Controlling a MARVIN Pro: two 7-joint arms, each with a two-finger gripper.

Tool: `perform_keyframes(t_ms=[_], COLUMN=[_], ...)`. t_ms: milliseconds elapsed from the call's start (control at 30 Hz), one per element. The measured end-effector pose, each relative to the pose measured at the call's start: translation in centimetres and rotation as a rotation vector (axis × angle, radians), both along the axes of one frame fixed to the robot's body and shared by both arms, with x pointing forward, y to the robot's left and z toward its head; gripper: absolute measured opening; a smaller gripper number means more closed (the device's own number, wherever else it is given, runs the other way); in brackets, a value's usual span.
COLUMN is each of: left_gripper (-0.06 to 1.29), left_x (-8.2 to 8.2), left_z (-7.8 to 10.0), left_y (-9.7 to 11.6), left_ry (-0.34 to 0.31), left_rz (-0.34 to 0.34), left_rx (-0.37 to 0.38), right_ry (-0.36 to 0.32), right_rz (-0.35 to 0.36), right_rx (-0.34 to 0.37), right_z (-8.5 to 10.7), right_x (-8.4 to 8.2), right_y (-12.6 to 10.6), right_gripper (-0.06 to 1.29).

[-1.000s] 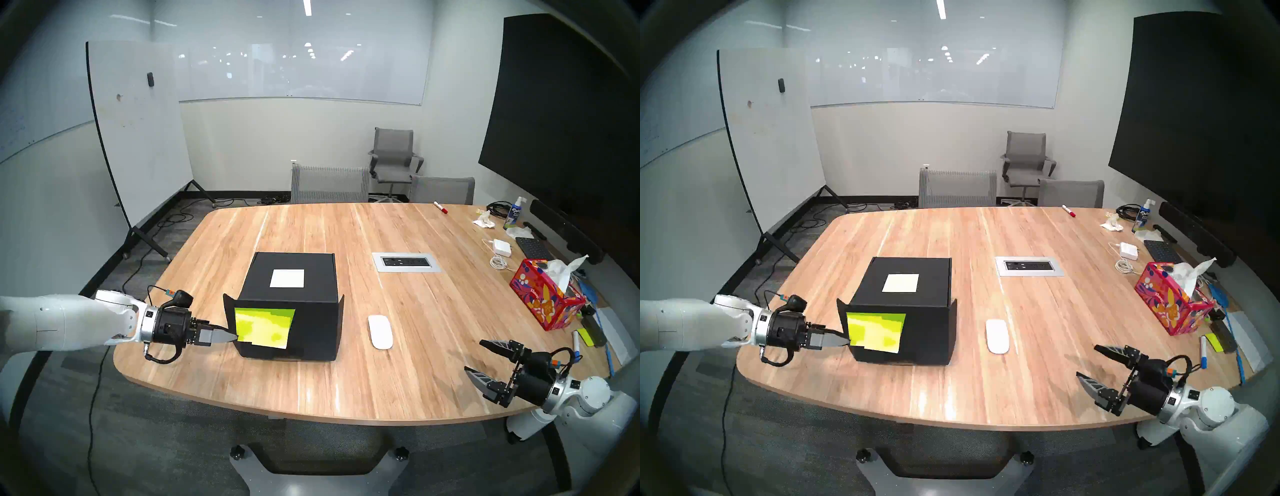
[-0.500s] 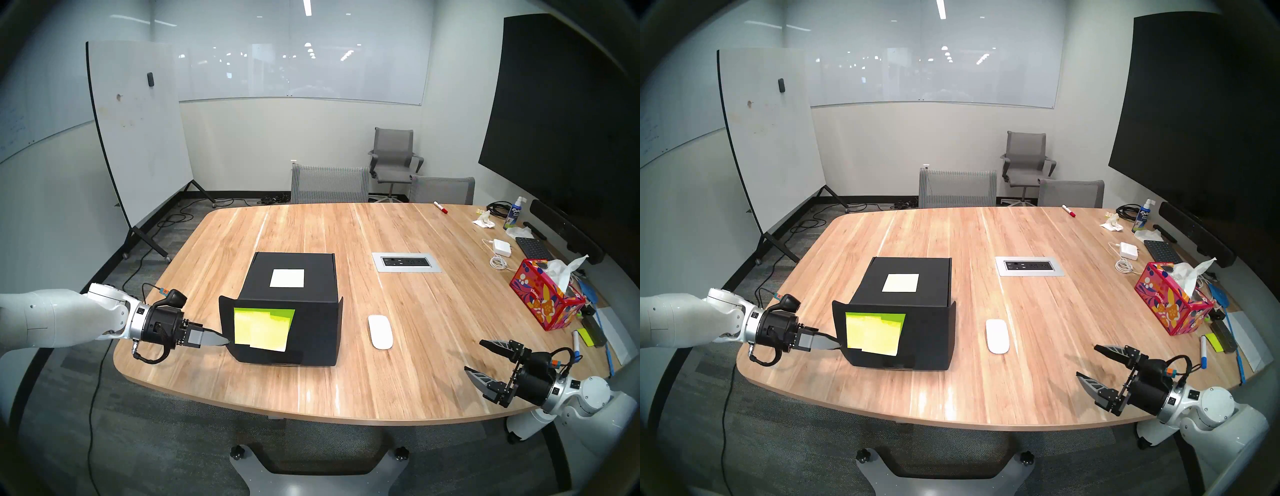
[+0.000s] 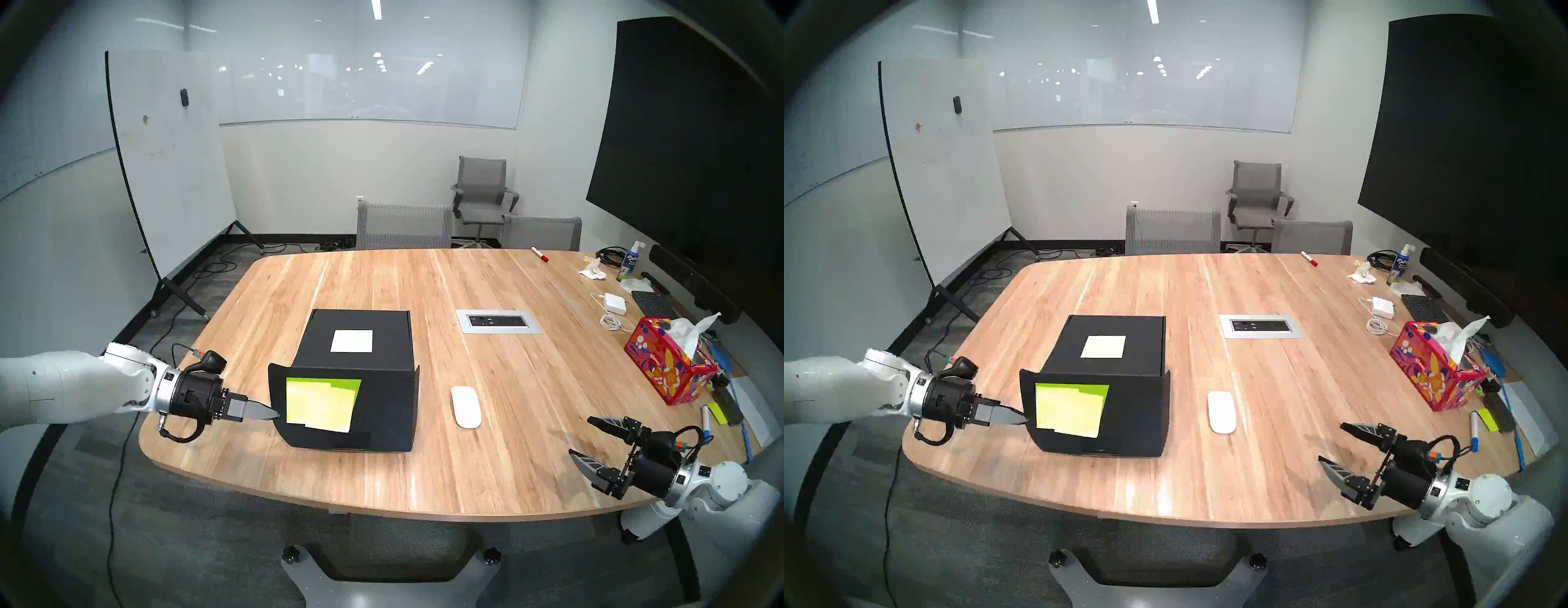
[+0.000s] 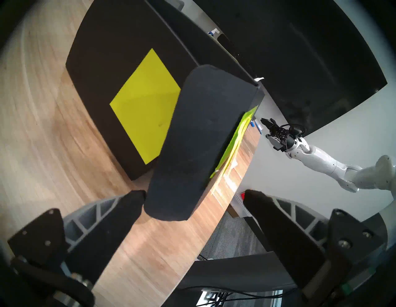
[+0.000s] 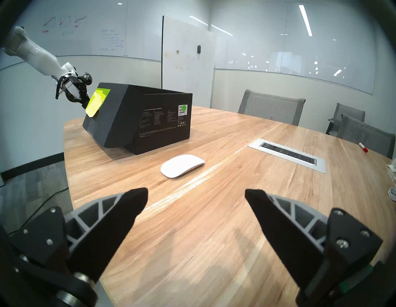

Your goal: Open the box and place the mouse inside

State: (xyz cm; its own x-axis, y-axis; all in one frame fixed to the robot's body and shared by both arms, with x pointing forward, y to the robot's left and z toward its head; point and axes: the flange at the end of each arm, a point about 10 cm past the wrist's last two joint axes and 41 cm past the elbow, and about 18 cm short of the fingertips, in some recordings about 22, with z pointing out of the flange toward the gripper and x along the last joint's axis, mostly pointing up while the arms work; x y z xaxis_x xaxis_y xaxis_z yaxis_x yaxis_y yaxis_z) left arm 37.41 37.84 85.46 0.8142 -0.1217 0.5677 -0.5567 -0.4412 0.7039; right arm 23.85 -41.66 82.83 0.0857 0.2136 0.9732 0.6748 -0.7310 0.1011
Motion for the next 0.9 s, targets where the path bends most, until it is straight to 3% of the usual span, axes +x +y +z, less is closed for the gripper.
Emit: perform_keyframes(t_ms=[700, 767, 833, 867, 900], left_gripper=[1.25, 1.14, 0.28, 0.08, -0.02], left_x=[-0.4, -0.4, -0.4, -0.4, -0.4], left_z=[1.0, 1.0, 1.1, 1.1, 1.1], left_y=[0.3, 0.3, 0.3, 0.3, 0.3], left_ry=[0.039, 0.041, 0.044, 0.046, 0.047], left_rz=[-0.006, -0.007, -0.008, -0.009, -0.009], left_rx=[-0.008, -0.008, -0.007, -0.007, -0.007], right_ry=[0.000, 0.000, 0.000, 0.000, 0.000], right_rz=[0.000, 0.000, 0.000, 0.000, 0.000], right_rx=[0.000, 0.000, 0.000, 0.000, 0.000], right_z=[0.0, 0.0, 0.0, 0.0, 0.0], right_x=[0.0, 0.0, 0.0, 0.0, 0.0], right_y=[0.0, 0.0, 0.0, 0.0, 0.0], right_gripper=[1.24, 1.24, 1.24, 1.24, 1.24])
